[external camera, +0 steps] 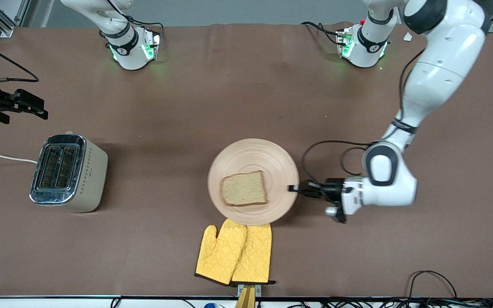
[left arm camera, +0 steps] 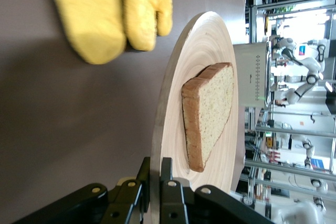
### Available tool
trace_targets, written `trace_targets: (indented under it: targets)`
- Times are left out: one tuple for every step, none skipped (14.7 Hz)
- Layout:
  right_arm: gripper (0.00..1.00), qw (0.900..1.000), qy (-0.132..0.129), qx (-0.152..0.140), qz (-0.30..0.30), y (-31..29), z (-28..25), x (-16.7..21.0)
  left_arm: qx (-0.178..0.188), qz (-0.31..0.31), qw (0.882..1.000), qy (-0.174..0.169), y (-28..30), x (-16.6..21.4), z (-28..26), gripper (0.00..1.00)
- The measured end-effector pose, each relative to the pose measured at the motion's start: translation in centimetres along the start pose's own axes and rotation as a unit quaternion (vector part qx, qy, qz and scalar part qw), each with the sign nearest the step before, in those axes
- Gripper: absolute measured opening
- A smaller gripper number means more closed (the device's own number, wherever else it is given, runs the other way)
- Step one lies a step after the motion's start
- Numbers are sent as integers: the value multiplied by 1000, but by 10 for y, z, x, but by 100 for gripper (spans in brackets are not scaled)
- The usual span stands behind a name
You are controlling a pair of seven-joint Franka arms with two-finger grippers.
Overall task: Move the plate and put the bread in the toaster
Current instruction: 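Slide the plate with the left gripper toward the toaster, then release the plate with the left gripper while the right gripper reaches the bread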
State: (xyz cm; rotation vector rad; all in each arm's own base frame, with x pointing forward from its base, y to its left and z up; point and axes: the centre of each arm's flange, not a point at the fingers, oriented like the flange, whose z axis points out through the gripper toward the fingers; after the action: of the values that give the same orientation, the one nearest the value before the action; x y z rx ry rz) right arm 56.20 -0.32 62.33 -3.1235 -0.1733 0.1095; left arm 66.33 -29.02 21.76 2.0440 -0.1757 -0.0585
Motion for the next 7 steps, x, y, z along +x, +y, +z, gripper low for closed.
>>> trace_targets:
  targets:
    - [100,1000,0,0,0,0,0,0,-5,-11,1000,7,7,-7,30,10]
    - [100,1000,0,0,0,1,0,0,-10,-25,1000,11,11,-17,60,10]
    - [100,1000,0,0,1,1,0,0,-10,-37,999,10,10,-28,89,10]
    - [100,1000,0,0,1,1,0,0,-6,-43,999,7,9,-41,116,10]
    - [100,1000,0,0,1,1,0,0,4,-47,999,6,6,-52,141,10]
    - [100,1000,-1,1,1,1,1,0,12,-50,999,8,4,-61,162,10]
    - [100,1000,-2,2,-3,-3,2,1,18,-54,998,9,2,-69,179,10]
